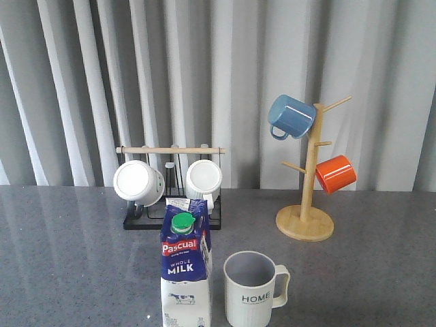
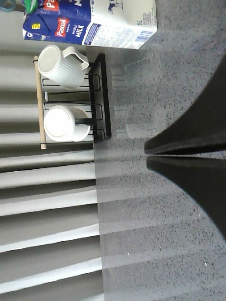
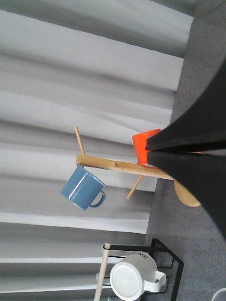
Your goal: Place milk next to cup
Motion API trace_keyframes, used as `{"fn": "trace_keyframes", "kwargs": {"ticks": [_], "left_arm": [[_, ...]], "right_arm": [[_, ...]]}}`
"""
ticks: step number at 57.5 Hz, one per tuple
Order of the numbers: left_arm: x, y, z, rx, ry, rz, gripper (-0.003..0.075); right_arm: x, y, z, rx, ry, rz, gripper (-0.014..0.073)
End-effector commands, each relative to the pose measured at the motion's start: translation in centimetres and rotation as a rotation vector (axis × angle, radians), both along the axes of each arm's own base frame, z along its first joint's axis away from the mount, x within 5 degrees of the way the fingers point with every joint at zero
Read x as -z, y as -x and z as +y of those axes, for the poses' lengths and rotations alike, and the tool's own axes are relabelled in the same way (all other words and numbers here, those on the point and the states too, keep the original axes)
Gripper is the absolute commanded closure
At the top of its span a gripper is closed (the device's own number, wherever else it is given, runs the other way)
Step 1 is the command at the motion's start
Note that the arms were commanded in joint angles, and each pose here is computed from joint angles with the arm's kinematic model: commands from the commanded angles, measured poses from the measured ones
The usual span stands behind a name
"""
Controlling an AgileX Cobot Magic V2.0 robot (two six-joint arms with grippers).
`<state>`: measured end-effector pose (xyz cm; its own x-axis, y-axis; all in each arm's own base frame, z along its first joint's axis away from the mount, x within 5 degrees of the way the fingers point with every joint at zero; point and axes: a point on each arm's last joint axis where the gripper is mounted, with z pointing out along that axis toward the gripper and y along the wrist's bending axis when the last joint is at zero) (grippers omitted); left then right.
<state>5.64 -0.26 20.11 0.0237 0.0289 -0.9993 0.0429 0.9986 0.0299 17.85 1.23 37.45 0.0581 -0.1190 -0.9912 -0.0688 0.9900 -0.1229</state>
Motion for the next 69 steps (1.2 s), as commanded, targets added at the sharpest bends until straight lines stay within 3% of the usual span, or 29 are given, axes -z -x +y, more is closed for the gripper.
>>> {"fn": "trace_keyframes", "kwargs": {"ticks": [1,9,17,27,32,40,44,51,69], "left_arm": [[-1.4,0.2,0.0,-0.002,0.008,-0.101,0.0727],[-1.4,0.2,0.0,-0.002,0.008,-0.101,0.0727],[-1.4,0.2,0.0,-0.002,0.008,-0.101,0.0727],[-1.4,0.2,0.0,-0.002,0.008,-0.101,0.0727],[-1.4,0.2,0.0,-0.002,0.008,-0.101,0.0727],[-1.4,0.2,0.0,-0.002,0.008,-0.101,0.0727],[-1.4,0.2,0.0,-0.002,0.008,-0.101,0.0727],[-1.4,0.2,0.0,-0.002,0.008,-0.101,0.0726],[-1.4,0.2,0.0,-0.002,0.008,-0.101,0.0726]], "right_arm": [[-1.8,0.2,0.0,-0.006,0.0,-0.114,0.0602],[-0.8,1.9,-0.1,-0.005,0.005,-0.12,0.0602],[1.2,7.0,-0.4,0.013,0.07,-0.227,0.0602],[8.3,11.8,-0.9,0.023,-0.003,-0.221,0.0602],[12.2,12.3,-0.9,0.022,0.011,-0.156,0.0602],[16.6,12.4,-0.9,0.013,-0.08,-0.099,0.0602],[17.1,12.3,-0.9,0.015,-0.077,-0.033,0.0602],[17.0,12.3,-0.9,0.017,-0.038,-0.052,0.0602],[16.7,12.3,-0.9,0.015,-0.063,-0.08,0.0602]]}}
